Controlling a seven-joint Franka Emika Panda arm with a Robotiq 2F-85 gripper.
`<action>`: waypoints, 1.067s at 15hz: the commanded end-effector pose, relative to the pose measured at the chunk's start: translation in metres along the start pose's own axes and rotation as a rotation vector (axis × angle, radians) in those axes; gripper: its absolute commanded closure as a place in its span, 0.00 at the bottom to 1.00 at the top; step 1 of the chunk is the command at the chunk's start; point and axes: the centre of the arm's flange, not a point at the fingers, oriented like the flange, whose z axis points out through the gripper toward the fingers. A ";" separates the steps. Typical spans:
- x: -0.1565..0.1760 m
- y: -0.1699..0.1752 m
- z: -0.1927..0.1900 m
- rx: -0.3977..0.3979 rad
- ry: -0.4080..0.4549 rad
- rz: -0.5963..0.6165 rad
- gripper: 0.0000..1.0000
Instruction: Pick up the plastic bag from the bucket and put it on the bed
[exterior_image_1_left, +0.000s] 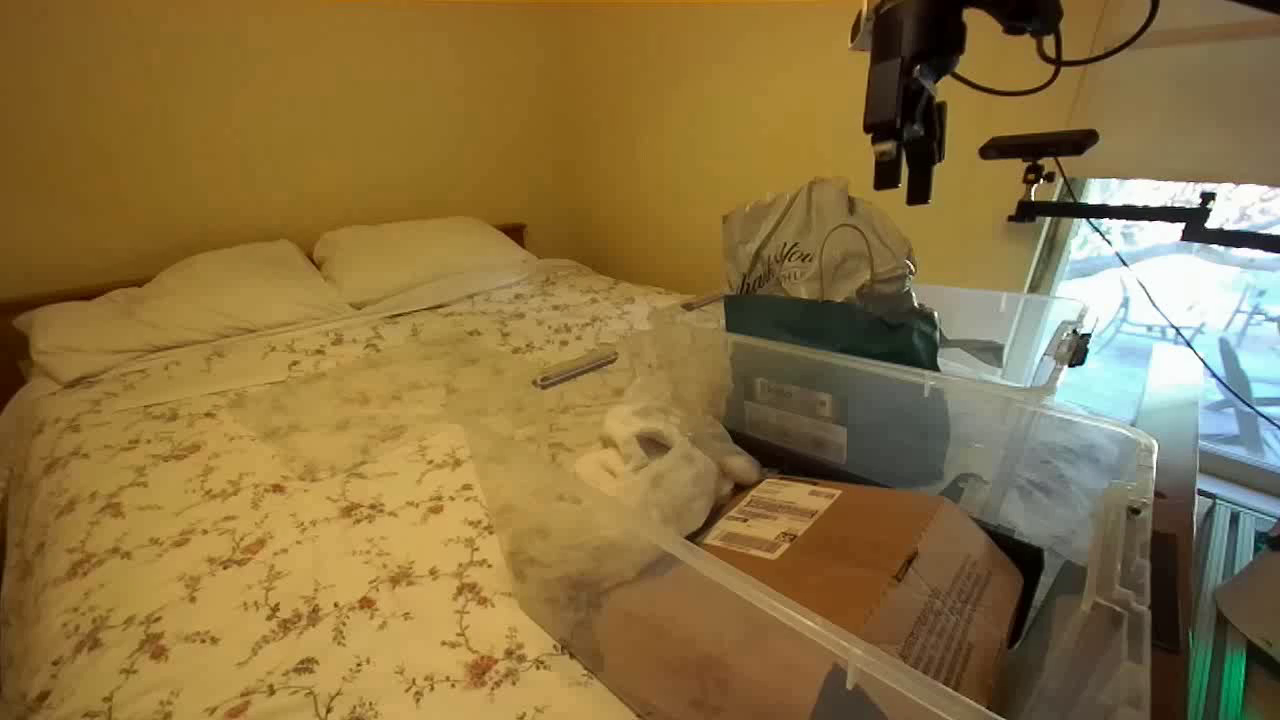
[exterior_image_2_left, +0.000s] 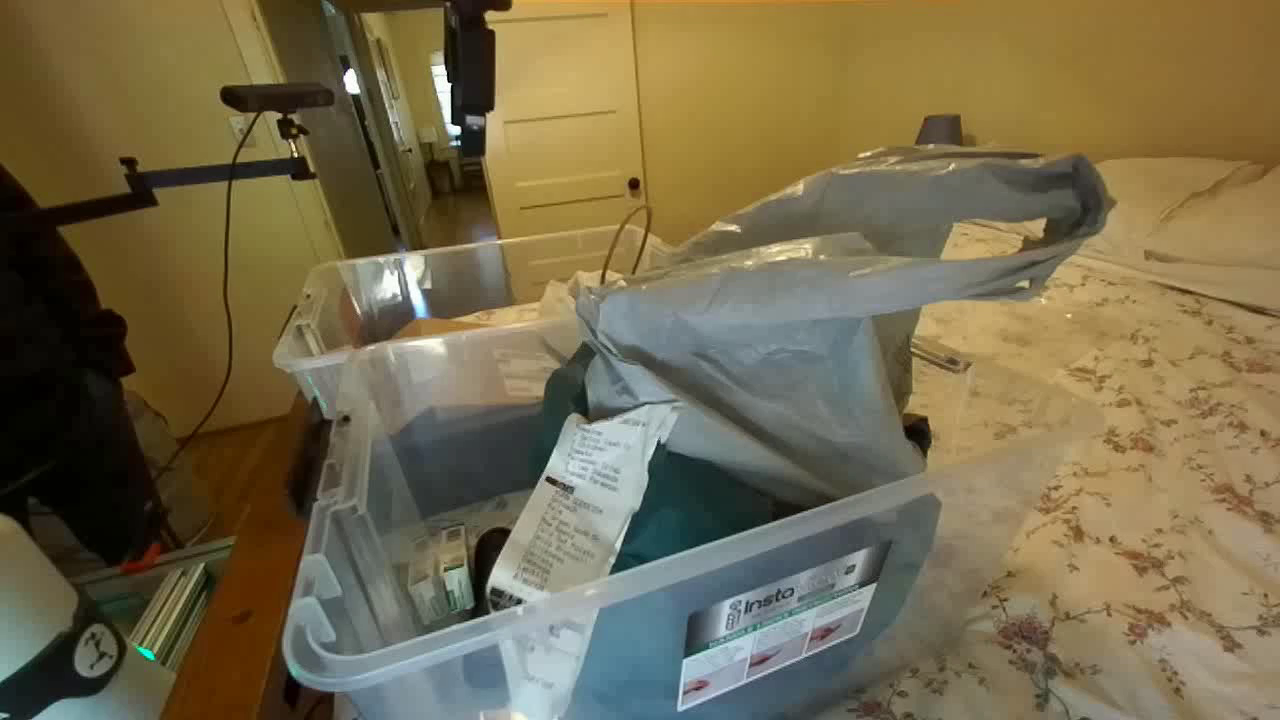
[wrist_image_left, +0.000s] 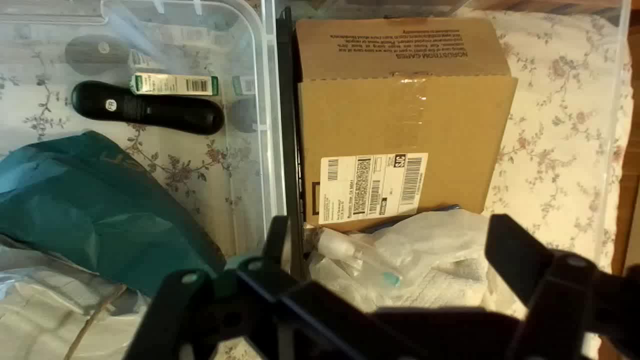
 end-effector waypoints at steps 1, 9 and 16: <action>0.000 0.000 0.000 0.000 0.000 0.000 0.00; 0.087 -0.073 0.008 -0.136 0.122 -0.234 0.00; 0.098 -0.112 0.055 -0.199 0.060 -0.415 0.00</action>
